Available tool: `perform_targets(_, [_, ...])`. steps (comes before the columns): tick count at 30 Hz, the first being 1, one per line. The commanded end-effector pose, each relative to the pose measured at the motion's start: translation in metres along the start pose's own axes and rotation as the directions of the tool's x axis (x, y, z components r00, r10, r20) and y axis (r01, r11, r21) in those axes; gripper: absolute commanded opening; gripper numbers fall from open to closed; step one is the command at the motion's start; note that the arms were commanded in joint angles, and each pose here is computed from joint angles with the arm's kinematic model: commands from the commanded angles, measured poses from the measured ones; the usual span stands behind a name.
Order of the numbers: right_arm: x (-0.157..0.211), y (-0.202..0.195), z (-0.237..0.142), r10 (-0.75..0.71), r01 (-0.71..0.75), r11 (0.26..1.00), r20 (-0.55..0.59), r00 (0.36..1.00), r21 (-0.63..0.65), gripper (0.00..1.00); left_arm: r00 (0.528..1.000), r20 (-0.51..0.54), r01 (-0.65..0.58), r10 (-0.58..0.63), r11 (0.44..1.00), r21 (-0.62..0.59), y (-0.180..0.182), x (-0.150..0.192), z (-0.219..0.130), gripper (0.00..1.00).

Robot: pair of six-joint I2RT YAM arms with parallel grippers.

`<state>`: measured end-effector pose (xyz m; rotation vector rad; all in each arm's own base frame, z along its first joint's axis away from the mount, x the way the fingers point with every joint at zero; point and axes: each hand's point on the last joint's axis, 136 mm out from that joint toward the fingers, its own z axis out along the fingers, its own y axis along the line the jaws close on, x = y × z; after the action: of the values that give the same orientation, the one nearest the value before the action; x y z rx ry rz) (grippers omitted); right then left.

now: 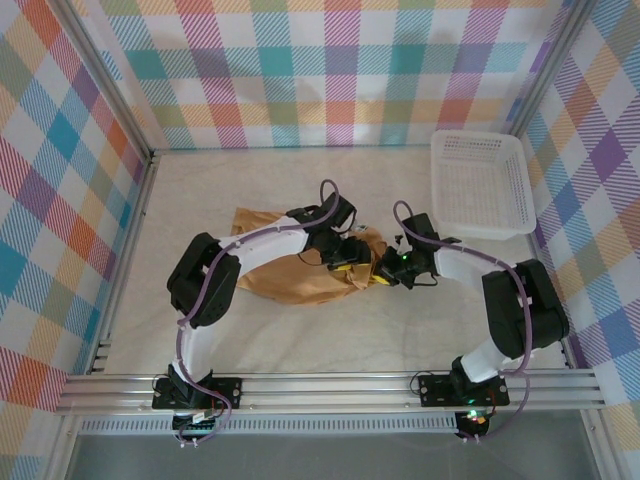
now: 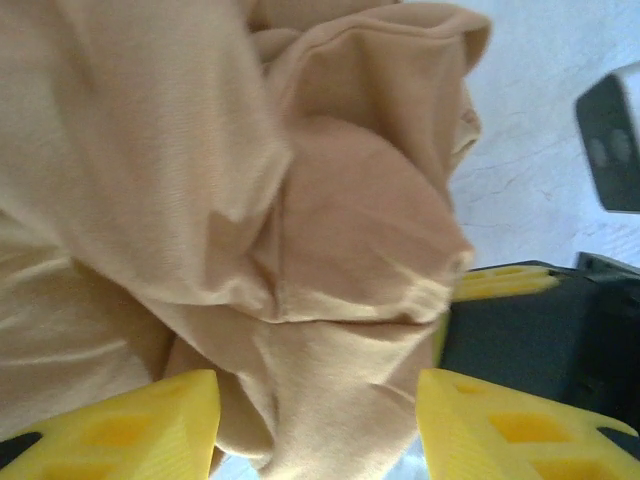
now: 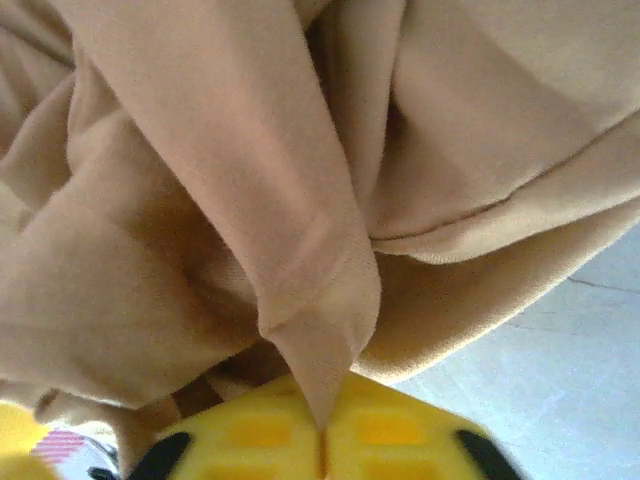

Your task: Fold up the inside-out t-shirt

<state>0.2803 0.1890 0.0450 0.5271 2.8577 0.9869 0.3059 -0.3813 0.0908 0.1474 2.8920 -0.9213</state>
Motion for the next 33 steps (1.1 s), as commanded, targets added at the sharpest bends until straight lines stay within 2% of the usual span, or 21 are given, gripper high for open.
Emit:
perform_targets(1, [-0.001,0.006,-0.004,-0.008,0.009,1.000,0.021,1.000,-0.025,0.00,0.999,-0.017,-0.045,0.045,0.999,-0.008,-0.009,-0.001,0.011,0.52])
perform_targets(3, [-0.001,0.007,-0.008,-0.015,0.016,1.000,0.037,0.999,-0.026,0.00,0.999,-0.023,-0.042,0.041,0.999,-0.018,-0.007,-0.003,0.018,0.43])
perform_targets(8, [-0.002,0.015,-0.022,-0.042,0.046,0.998,0.076,0.996,-0.042,0.00,0.999,-0.022,-0.040,0.038,0.997,-0.063,0.001,-0.009,0.024,0.04])
perform_targets(9, [-0.002,0.017,-0.025,-0.051,0.055,0.998,0.083,0.995,-0.043,0.00,0.999,-0.013,-0.037,0.036,0.997,-0.073,0.003,-0.012,0.020,0.00])
perform_targets(16, [-0.002,-0.001,-0.046,-0.115,0.106,0.993,0.175,0.978,0.059,0.00,0.988,0.148,0.050,-0.034,0.993,-0.110,0.031,-0.032,-0.032,0.00])
perform_targets(20, [0.011,-0.019,-0.037,-0.130,0.118,0.989,0.142,0.981,0.087,0.00,0.971,0.224,0.107,-0.082,0.989,-0.106,0.049,-0.027,-0.052,0.00])
perform_targets(24, [0.032,-0.025,-0.014,-0.152,0.144,0.983,0.071,0.986,0.115,0.00,0.968,0.212,0.150,-0.133,0.986,-0.066,0.056,-0.012,-0.041,0.00])
perform_targets(28, [0.039,-0.014,-0.007,-0.197,0.188,0.973,0.052,0.979,0.137,0.00,0.974,0.177,0.152,-0.140,0.987,-0.057,0.055,-0.001,-0.024,0.00])
perform_targets(30, [0.035,-0.005,-0.015,-0.225,0.213,0.966,0.069,0.972,0.143,0.10,0.978,0.165,0.136,-0.126,0.989,-0.052,0.047,0.000,-0.019,0.00])
perform_targets(33, [0.030,0.011,-0.033,-0.273,0.255,0.954,0.104,0.956,0.157,0.15,0.981,0.163,0.112,-0.103,0.993,-0.046,0.036,-0.002,-0.018,0.00])
